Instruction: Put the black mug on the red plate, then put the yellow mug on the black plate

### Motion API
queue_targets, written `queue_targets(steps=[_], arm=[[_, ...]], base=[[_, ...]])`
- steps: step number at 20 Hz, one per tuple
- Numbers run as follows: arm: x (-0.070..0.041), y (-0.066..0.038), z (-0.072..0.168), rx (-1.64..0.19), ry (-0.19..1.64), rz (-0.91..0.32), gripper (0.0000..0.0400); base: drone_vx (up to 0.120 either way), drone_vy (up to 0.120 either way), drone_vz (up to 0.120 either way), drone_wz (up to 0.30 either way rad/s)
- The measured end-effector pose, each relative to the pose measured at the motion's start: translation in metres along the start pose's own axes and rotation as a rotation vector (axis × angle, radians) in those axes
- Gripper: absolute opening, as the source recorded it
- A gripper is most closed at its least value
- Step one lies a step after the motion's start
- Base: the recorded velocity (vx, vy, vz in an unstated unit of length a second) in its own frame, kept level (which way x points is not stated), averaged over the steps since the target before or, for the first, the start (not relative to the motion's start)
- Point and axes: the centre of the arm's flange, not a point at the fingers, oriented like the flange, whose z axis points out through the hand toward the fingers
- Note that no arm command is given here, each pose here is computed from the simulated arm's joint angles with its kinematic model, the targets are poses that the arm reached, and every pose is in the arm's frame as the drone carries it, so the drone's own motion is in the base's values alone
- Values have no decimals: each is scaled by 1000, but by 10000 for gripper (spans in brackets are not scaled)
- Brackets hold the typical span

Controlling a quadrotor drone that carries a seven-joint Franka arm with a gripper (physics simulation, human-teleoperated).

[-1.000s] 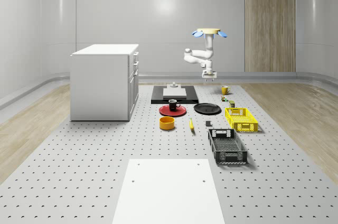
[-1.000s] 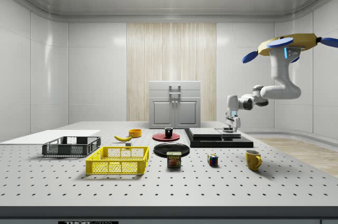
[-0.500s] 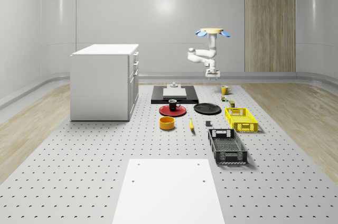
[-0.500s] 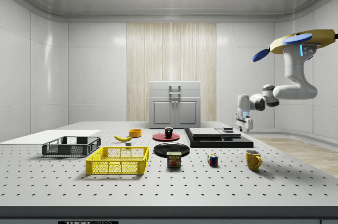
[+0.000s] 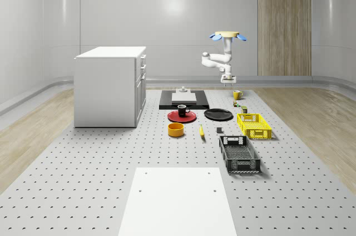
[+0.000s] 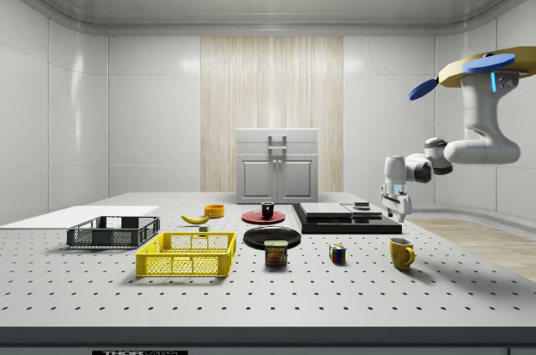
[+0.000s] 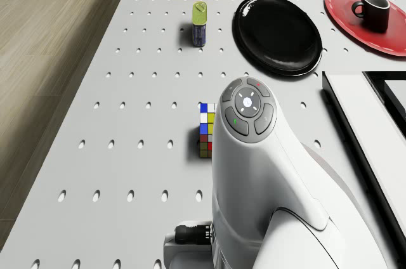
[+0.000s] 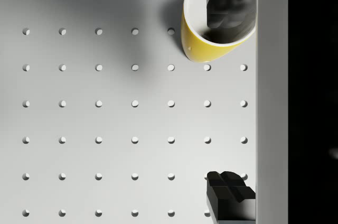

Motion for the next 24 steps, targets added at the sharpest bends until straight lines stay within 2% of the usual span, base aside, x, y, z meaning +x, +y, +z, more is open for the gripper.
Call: queue_targets(steps=[4,7,9,16,24], arm=[[0,0,0,0,0,0,400],[0,0,0,0,0,0,400],[0,0,0,0,0,0,400],[0,0,0,0,0,0,400],[1,-1,17,0,0,0,400]], base=[[0,120,-10,0],[107,120,0,0],[0,120,0,0],[0,0,-97,0],[0,0,-5,0]])
